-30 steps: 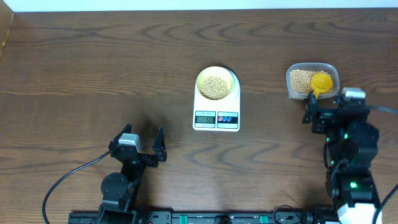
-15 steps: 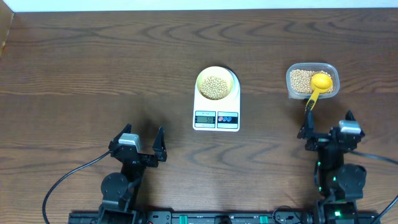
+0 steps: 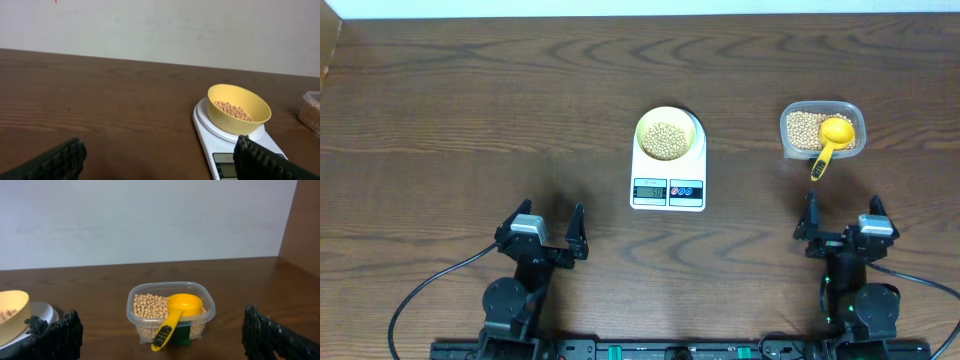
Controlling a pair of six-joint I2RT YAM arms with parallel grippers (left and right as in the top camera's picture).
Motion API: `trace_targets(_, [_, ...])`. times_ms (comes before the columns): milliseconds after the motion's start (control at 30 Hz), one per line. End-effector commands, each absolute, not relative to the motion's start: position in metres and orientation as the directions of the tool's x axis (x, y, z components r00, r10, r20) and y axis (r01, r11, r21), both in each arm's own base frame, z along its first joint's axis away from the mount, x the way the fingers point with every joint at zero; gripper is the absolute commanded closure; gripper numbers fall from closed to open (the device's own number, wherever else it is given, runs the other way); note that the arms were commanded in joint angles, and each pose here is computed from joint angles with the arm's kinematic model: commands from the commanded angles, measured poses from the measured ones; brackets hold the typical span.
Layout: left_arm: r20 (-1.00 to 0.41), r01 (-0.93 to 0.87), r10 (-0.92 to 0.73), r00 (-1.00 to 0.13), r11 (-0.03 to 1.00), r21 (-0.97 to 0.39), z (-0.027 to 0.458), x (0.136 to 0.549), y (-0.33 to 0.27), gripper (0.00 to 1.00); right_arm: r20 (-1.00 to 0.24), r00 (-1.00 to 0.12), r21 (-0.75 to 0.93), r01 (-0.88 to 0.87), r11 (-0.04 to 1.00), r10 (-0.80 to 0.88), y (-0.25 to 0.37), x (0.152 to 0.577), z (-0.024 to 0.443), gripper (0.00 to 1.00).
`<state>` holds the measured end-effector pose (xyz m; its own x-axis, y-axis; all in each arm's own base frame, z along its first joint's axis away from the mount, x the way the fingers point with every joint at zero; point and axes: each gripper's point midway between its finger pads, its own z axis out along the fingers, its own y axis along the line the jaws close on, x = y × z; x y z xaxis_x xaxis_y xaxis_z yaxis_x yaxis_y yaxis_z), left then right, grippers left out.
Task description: Scoop item into bowl and weigh 50g on scale
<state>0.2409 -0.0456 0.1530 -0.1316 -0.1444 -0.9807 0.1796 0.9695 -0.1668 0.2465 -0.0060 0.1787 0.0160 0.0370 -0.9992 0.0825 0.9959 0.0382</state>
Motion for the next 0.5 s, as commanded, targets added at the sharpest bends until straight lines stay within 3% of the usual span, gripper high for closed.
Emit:
trace_targets(0, [-0.977,0.181,-0.125,-0.175,0.971,-0.157,0.138,0.240,-0.046,0.04,-1.000,-0.010,0.017,0.084,0.996,0.018,-0.005,0.246,0.172,0.01])
trace_targets(467, [-0.977,0.181,-0.125,-0.175,0.971,-0.157,0.138,0.240,-0.046,0.04,-0.993,-0.062,-0.103,0.011,0.995,-0.102,0.007,0.246,0.160,0.01])
